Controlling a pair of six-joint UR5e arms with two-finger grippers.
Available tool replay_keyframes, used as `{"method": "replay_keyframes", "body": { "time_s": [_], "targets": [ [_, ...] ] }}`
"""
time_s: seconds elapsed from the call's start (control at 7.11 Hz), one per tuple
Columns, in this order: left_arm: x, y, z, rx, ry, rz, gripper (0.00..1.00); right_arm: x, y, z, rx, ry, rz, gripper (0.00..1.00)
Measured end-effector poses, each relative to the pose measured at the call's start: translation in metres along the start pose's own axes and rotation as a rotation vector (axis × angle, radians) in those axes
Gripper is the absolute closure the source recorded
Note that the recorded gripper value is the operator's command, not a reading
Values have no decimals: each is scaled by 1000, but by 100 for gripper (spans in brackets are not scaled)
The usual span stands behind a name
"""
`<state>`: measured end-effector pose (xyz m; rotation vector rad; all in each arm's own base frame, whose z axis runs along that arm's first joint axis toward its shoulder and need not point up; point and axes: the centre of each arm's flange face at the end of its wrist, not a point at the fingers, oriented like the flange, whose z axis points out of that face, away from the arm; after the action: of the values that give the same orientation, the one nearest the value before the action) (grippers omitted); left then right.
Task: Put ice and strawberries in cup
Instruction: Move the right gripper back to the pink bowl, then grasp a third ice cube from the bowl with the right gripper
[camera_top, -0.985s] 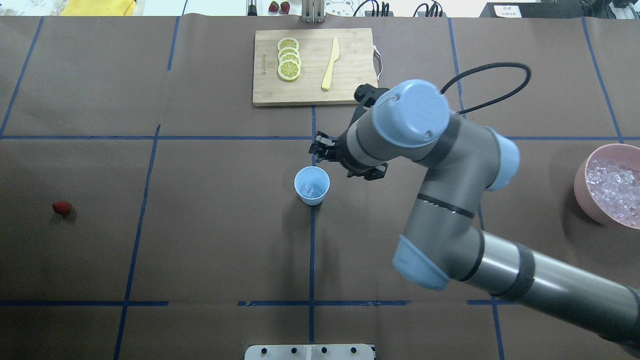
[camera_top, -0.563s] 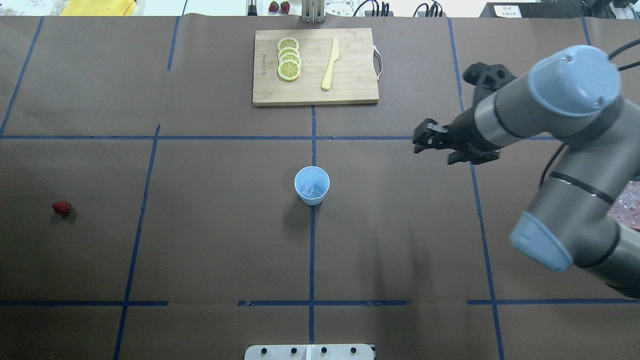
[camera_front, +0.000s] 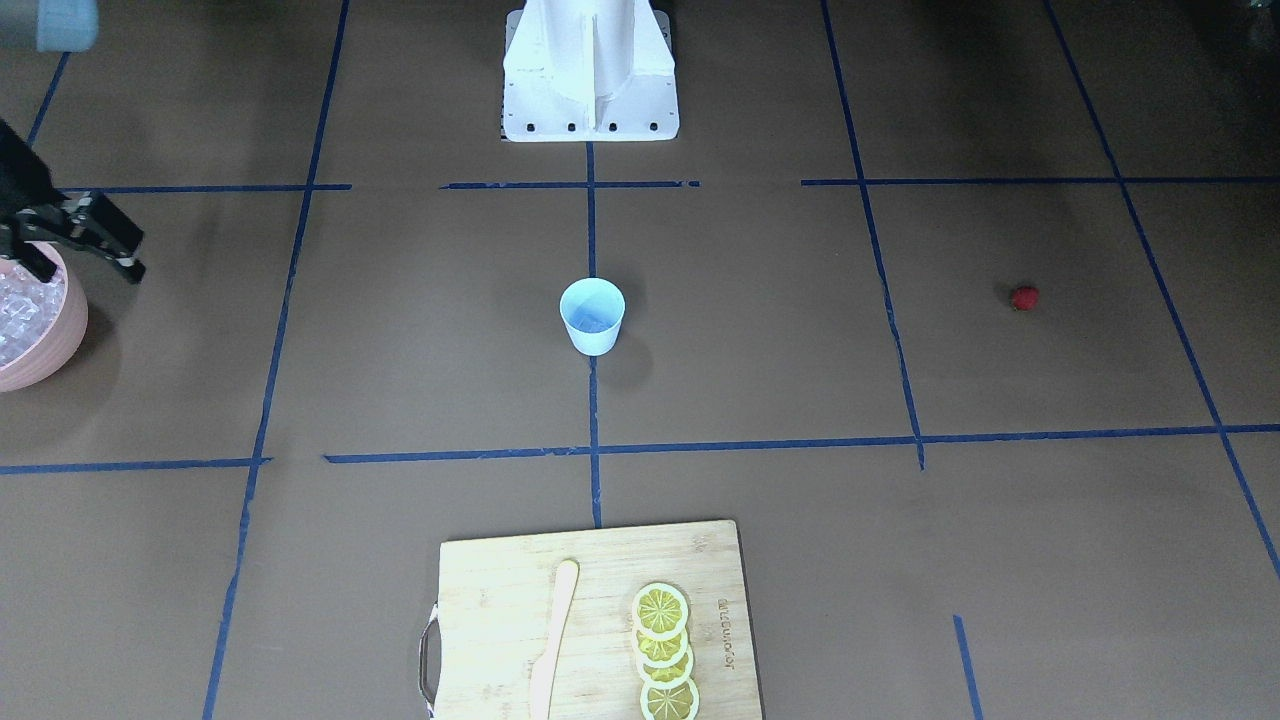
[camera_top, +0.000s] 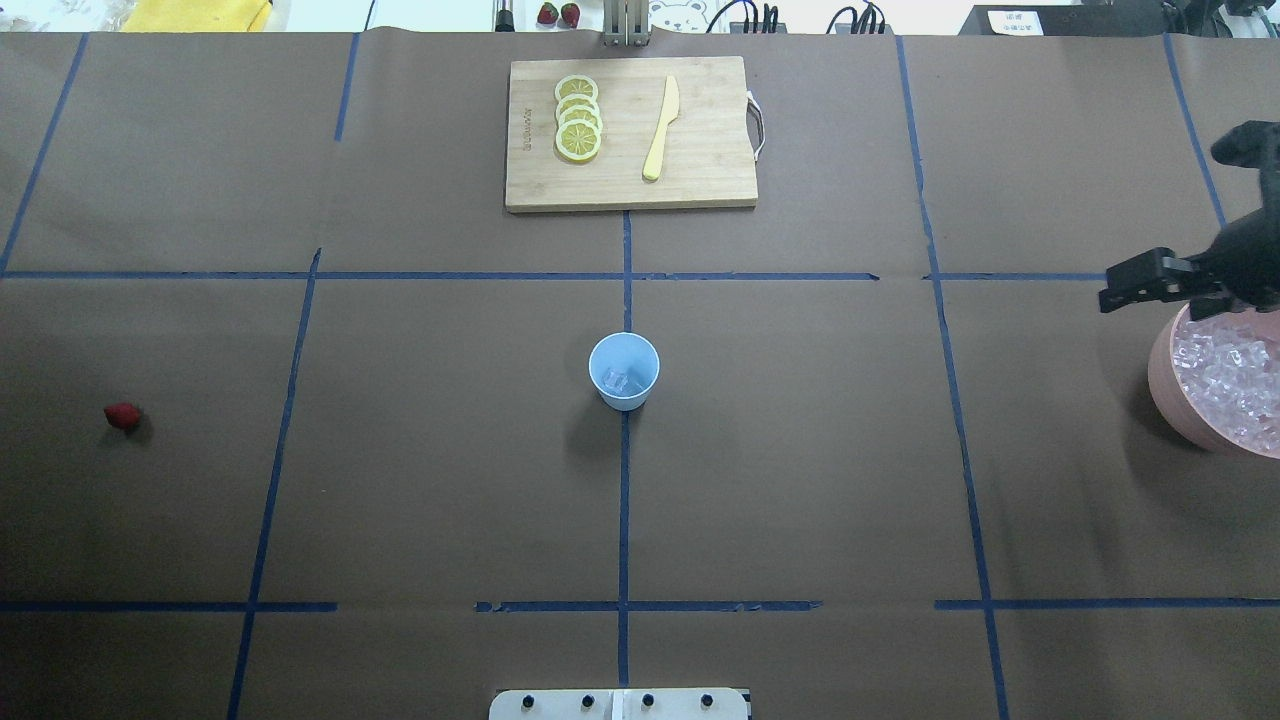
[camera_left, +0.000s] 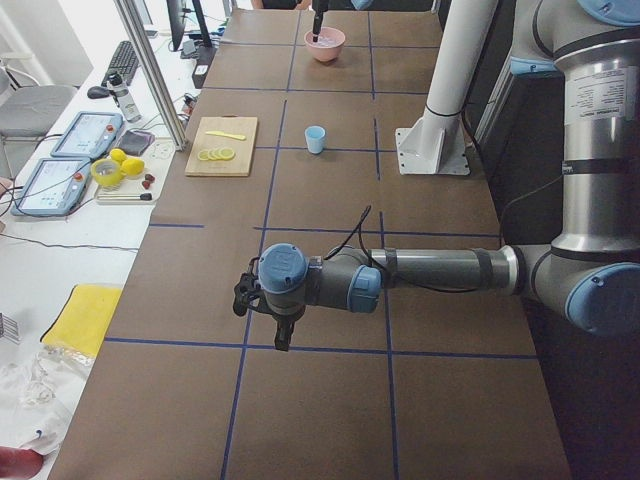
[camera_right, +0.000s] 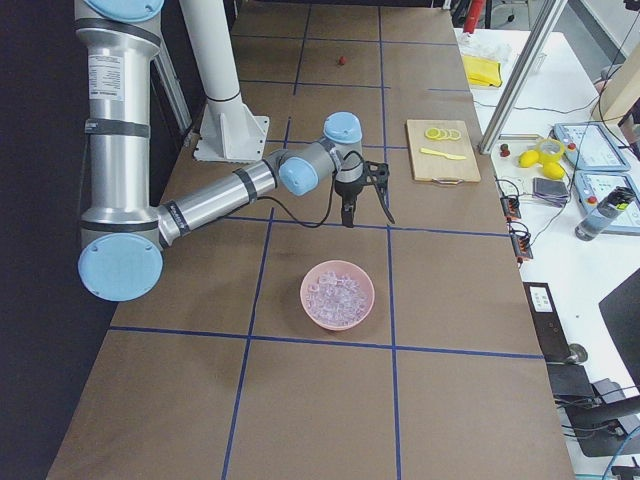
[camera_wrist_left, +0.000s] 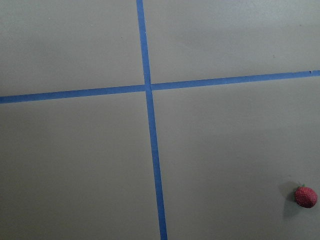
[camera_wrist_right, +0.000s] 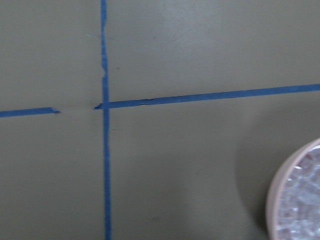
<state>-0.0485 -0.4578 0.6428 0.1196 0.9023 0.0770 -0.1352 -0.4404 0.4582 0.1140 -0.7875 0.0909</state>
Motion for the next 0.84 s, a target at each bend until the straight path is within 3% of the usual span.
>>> {"method": "replay_keyframes", "body": {
  "time_s": [0.28, 0.42, 0.84],
  "targets": [
    [1, -1, 0, 6, -1, 9, 0, 90, 3, 17, -34, 69, -147, 6],
    [2, -1, -1, 12, -1, 17, 0, 120, 4, 36, -35, 73, -188, 6],
    [2, -2, -2, 17, -1, 23, 0, 157, 5, 72, -2, 29, -167, 10]
  ]
}}
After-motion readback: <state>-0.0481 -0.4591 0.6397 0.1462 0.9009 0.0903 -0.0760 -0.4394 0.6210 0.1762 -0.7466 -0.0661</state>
